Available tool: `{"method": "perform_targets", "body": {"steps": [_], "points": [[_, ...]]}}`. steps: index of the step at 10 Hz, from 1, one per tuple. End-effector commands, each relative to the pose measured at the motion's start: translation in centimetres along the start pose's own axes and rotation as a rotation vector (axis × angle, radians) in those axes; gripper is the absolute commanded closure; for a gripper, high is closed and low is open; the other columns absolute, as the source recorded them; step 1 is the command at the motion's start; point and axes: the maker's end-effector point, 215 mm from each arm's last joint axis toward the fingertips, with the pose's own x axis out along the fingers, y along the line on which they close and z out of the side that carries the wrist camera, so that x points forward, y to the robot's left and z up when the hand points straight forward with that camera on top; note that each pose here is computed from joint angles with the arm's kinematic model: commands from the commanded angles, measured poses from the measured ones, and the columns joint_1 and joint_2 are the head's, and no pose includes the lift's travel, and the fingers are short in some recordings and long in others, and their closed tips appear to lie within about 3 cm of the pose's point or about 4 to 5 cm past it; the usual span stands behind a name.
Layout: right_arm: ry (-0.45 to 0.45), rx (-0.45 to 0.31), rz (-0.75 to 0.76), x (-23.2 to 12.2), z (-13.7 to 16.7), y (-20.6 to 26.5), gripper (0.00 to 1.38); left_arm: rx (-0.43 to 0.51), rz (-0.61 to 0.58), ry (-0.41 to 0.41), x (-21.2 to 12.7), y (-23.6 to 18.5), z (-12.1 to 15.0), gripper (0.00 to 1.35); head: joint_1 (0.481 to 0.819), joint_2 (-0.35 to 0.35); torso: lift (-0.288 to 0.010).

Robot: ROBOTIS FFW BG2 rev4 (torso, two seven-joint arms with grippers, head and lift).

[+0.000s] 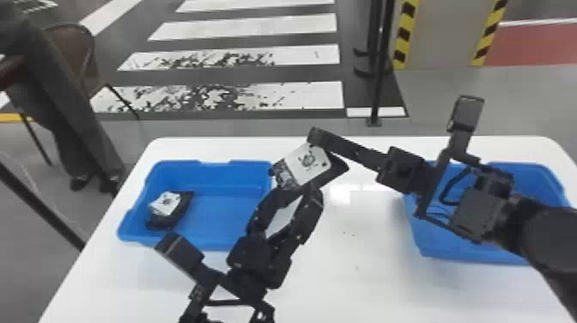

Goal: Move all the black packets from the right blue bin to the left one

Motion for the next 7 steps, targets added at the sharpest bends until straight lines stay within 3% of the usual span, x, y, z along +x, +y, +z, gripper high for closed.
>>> {"method": "perform_targets", "body": {"steps": [1,6,7], "points": [[-0.006,0.002,0.012,0.2,0.4,0.4,1.16,-0.01,0.003,0.009,0.0,0.2,-0.5,0.22,0.695,0.125,-0.14],[0.001,0.043,0.017,0.3,-0.5,0.0,1.16,-0.097,-0.004,0.029,0.2,-0.4,-1.5,0.22,0.695,0.12,-0.14],[0.005,0.051,0.02,0.5,-0.9,0.1,1.16,-0.101,0.0,0.042,0.2,-0.3,-1.9,0.29,0.695,0.118,-0.14]]}}
